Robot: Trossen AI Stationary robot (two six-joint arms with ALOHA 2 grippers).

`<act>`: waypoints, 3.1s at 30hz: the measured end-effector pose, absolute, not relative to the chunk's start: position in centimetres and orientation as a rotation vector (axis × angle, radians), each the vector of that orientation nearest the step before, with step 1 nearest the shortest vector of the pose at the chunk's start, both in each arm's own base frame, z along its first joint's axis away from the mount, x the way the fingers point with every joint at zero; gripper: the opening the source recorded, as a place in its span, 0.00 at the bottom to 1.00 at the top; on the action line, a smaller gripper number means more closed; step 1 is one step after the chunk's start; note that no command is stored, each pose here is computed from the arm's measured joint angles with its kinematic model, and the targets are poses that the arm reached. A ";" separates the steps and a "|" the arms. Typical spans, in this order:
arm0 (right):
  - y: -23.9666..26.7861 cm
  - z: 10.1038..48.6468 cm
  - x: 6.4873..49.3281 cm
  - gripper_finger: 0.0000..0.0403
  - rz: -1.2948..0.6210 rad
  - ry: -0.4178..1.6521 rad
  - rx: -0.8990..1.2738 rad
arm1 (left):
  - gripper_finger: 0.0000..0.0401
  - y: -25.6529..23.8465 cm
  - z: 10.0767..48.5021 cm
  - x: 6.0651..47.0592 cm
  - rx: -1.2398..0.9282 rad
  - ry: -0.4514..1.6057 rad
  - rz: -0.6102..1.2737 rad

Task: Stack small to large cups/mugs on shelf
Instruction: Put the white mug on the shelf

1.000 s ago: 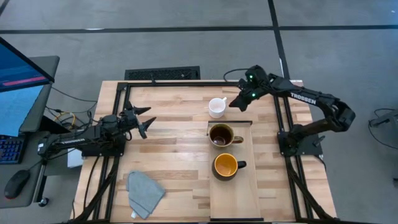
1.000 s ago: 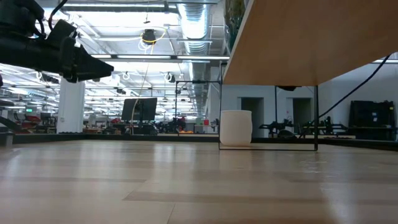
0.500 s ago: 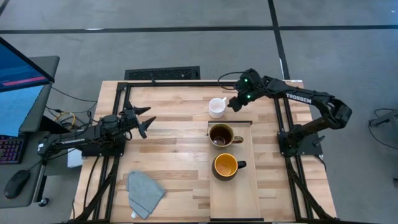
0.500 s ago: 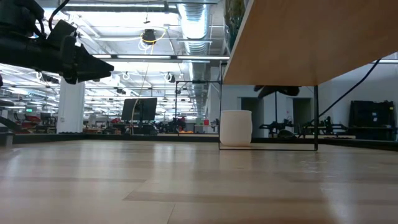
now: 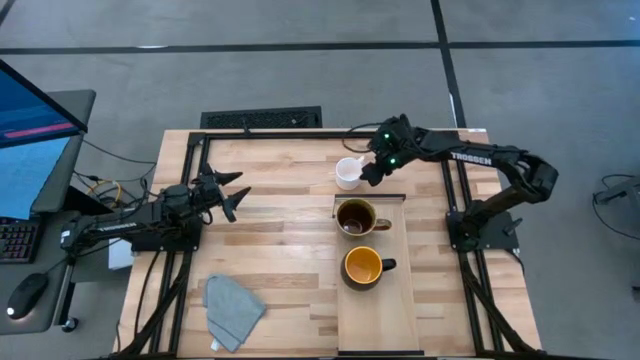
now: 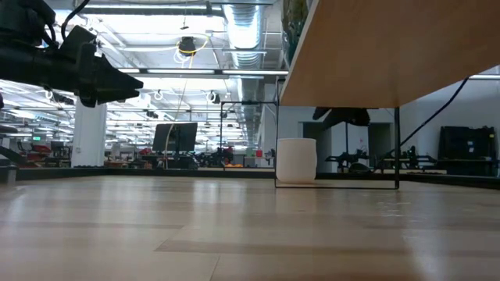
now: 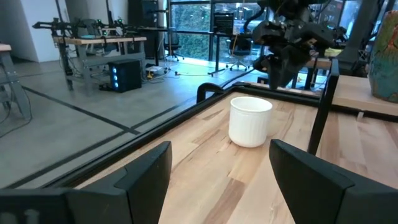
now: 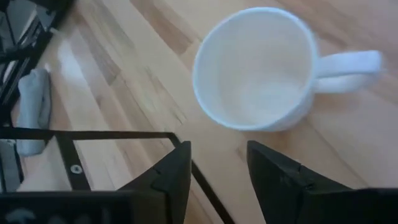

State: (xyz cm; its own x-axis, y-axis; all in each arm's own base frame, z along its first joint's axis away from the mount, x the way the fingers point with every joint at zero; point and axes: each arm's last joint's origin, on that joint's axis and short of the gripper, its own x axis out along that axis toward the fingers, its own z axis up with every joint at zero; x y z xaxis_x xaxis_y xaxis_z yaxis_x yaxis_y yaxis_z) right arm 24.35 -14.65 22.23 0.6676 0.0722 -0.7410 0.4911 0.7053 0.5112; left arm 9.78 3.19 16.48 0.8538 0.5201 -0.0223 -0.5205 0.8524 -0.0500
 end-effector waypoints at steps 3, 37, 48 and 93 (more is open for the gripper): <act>-14.5 21.8 25.1 0.45 -0.262 0.811 0.787 | 0.65 3.2 16.5 9.8 -0.055 0.008 0.548; -14.4 21.2 26.0 0.29 -0.529 0.784 0.830 | 0.65 3.2 16.5 9.8 -0.055 0.008 0.549; -14.5 21.0 25.7 0.29 -0.639 0.777 0.922 | 0.65 3.2 16.5 9.8 -0.070 0.004 0.548; -13.9 21.3 26.6 0.61 -0.614 0.716 0.945 | 0.65 3.2 16.5 9.8 -0.092 -0.002 0.548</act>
State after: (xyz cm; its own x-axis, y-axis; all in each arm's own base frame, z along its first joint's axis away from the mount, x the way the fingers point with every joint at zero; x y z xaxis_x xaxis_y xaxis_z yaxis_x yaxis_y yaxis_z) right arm 26.58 -13.87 21.35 0.6172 -0.1563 -0.7712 0.7383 0.4540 0.4988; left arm 9.78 3.19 16.48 0.8534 0.5208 -0.0223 -0.5205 0.8493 -0.0876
